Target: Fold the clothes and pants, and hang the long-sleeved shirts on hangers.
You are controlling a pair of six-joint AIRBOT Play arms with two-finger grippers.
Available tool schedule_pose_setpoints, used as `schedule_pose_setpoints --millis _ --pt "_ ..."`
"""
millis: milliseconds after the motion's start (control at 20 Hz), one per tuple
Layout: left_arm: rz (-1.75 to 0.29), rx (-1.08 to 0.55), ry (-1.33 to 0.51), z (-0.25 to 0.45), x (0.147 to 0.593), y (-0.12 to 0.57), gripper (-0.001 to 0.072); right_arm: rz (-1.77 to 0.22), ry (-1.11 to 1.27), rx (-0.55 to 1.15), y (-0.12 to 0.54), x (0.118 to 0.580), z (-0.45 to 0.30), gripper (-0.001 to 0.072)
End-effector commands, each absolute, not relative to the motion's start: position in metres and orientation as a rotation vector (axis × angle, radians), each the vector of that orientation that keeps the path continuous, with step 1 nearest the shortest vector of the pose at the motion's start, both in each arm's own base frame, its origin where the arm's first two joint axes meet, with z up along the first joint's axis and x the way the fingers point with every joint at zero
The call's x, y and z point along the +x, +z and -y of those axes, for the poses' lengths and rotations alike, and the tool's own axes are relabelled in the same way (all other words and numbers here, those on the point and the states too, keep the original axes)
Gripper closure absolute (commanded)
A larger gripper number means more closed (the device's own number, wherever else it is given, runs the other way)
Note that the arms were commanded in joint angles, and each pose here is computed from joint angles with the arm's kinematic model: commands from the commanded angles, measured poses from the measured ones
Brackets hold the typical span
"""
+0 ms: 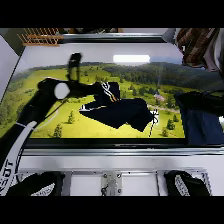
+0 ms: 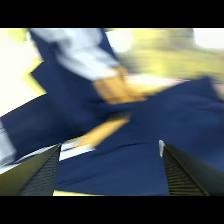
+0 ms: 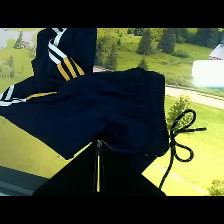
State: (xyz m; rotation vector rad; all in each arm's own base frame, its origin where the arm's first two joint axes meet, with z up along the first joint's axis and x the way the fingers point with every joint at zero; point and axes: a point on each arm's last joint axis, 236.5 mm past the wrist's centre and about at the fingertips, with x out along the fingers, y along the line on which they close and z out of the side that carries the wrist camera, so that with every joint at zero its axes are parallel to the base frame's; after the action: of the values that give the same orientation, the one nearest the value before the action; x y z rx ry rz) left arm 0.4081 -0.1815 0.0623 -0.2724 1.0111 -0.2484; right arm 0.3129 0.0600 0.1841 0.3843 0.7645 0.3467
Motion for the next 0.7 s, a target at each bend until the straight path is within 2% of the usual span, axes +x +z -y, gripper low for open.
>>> schedule_pose_setpoints --millis 0,100,300,550,600,650 --pt "-1.166 -0.501 0.026 0.080 0.385 -0.003 0.0038 -0.765 0.348 0.385 0.184 0.313 -0.060 0.0687" --pt "-1.224 -0.654 0.063 0.071 0.380 -0.036 0.0038 -0.770 0.348 0.387 0.183 0.314 -0.060 0.0686" --pt "-1.306 -0.796 0.031 0.098 0.382 -0.078 0.0038 -0.781 0.346 0.396 0.179 0.316 -0.060 0.0687" --pt "-1.392 -0.829 -0.007 0.137 0.374 -0.108 0.0040 -0.816 0.342 0.411 0.168 0.322 -0.057 0.0686" --pt "-1.382 -0.828 -0.010 0.141 0.377 -0.109 0.0103 -0.833 0.341 0.420 0.162 0.325 -0.057 0.0686" --pt "-1.363 -0.827 -0.011 0.142 0.380 -0.108 0.0475 -0.858 0.339 0.432 0.154 0.330 -0.055 0.0684"
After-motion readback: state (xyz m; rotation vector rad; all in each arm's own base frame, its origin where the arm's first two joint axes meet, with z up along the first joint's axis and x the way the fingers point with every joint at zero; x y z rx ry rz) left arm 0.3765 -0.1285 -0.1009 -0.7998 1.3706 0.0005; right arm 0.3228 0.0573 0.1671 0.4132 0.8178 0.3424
